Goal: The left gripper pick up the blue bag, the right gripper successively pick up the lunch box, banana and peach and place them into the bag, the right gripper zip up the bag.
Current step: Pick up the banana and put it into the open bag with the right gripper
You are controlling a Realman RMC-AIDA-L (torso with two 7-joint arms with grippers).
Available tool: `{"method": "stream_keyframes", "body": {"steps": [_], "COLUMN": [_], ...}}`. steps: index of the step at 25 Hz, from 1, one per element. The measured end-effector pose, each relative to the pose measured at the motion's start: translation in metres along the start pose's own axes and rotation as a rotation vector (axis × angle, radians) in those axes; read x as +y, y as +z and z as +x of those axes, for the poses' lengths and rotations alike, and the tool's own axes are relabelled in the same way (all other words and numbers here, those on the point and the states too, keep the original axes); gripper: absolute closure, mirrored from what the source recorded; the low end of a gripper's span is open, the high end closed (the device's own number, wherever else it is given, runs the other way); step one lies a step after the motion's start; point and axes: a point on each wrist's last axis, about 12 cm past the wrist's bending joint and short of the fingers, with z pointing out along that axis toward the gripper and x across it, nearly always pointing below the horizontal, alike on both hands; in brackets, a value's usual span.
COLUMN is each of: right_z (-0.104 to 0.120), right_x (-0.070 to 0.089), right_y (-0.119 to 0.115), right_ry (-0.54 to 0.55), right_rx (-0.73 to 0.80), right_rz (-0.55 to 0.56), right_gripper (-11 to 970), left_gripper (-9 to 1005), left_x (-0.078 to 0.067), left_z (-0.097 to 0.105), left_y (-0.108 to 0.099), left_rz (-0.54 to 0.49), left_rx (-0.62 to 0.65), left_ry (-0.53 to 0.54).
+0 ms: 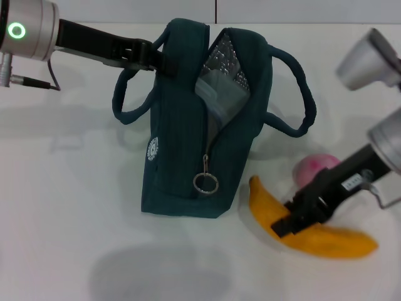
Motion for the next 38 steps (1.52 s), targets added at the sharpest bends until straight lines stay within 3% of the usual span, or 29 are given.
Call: {"method": "stream_keyframes", "body": {"steps": [5, 9, 16, 21, 25, 32, 38], "right_z": [0.036, 0.059, 0.070, 0.067, 0.065, 0.056, 0.054], "right_x": [0.007, 0.009, 0.007, 0.011, 0.009, 0.007, 0.001], "right_y": [-0.028, -0.046, -0.074, -0.077, -0.061, -0.031, -0.013], "right_ry": [0.064, 0.073, -0.087, -0.294, -0.402, -0.484, -0.457], "right_rx": [-0.141, -0.260, -0.598, -0.884, -1.111, -1.262, -1.262], "right_rz": [-0.245, -0.378, -0.542, -0.530, -0.436, -0.342, -0.256], "right_gripper": [508, 510, 511, 512, 512, 512, 513], "left_gripper": [946, 946, 945, 945, 945, 945, 945], "left_x": [-0.001, -0.001, -0.002, -0.003, -0.005, -0.007, -0.008], "left_z": [-0.001, -0.001, -0.003, -0.003, -0.002, -0.003, -0.002], "left_y": [0.001, 0.001, 0.002, 0.004, 0.005, 0.007, 0.007], "left_rz": [0.005, 0.003, 0.002, 0.008, 0.025, 0.043, 0.050], "left_rx": [-0.002, -0.005, -0.010, -0.007, -0.013, -0.018, -0.018], "left_ry": [0.002, 0.000, 0.002, 0.003, 0.002, 0.007, 0.005]}}
